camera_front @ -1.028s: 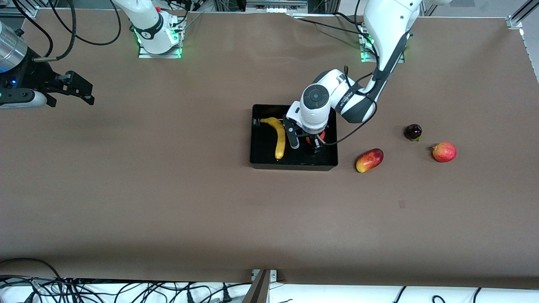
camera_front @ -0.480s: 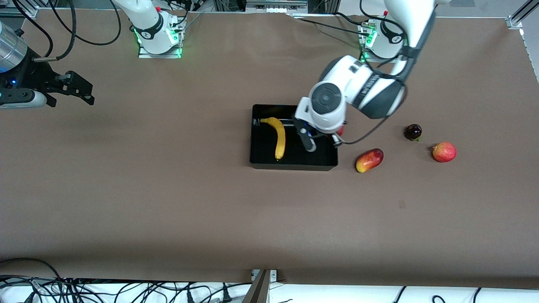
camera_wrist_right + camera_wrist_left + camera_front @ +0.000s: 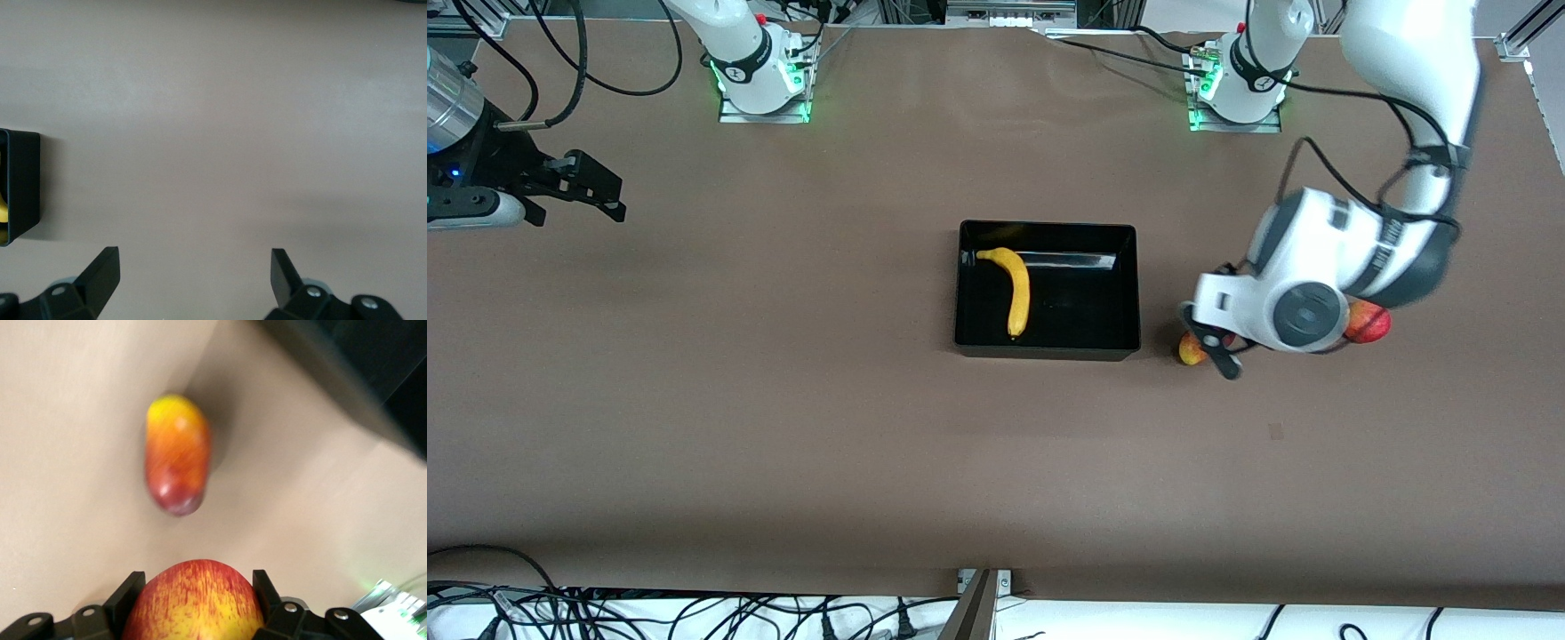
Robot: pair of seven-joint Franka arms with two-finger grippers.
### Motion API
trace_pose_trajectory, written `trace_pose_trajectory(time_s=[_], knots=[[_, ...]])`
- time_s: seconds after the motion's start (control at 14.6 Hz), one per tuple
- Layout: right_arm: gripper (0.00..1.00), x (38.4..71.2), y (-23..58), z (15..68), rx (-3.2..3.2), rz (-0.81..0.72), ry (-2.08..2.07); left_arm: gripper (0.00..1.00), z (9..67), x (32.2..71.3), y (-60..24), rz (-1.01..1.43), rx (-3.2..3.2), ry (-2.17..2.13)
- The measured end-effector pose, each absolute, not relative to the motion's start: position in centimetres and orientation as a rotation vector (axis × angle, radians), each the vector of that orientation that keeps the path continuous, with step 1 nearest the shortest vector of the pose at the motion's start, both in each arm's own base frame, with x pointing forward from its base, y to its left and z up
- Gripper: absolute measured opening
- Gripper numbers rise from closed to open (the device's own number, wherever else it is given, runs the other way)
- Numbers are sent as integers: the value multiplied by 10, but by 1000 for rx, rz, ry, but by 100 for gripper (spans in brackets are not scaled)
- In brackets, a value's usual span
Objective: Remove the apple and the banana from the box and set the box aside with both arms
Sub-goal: 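Carry the apple out and set it beside the mango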
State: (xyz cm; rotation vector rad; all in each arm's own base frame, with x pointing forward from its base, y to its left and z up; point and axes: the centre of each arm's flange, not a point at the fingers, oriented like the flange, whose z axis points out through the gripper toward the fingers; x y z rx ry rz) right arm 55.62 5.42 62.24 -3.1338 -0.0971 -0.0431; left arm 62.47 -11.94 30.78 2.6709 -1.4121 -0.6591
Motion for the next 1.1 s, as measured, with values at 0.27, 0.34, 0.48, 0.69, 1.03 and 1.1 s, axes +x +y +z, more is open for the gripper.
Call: trace_pose_trajectory(time_s=[0.27,0.34,0.48,0.69,1.03,1.1], knots=[[100,556,54,622,-3134,-43,-97,71,246,617,-64,-602,2660,-1440],[100,556,54,622,-3134,-43,-97,71,234,612,-60,-586,2665,-1452],[100,556,54,622,-3134,-43,-97,71,213,603,-48,-544,2661,-1485],[100,556,54,622,-3134,-43,-97,71,184,584,-35,-503,2648,-1495],[100,556,54,622,-3134,-43,-96,76,166,569,-38,-466,2639,-1514],[100,556,54,622,-3134,-43,-96,84,167,570,-37,-464,2642,-1512]])
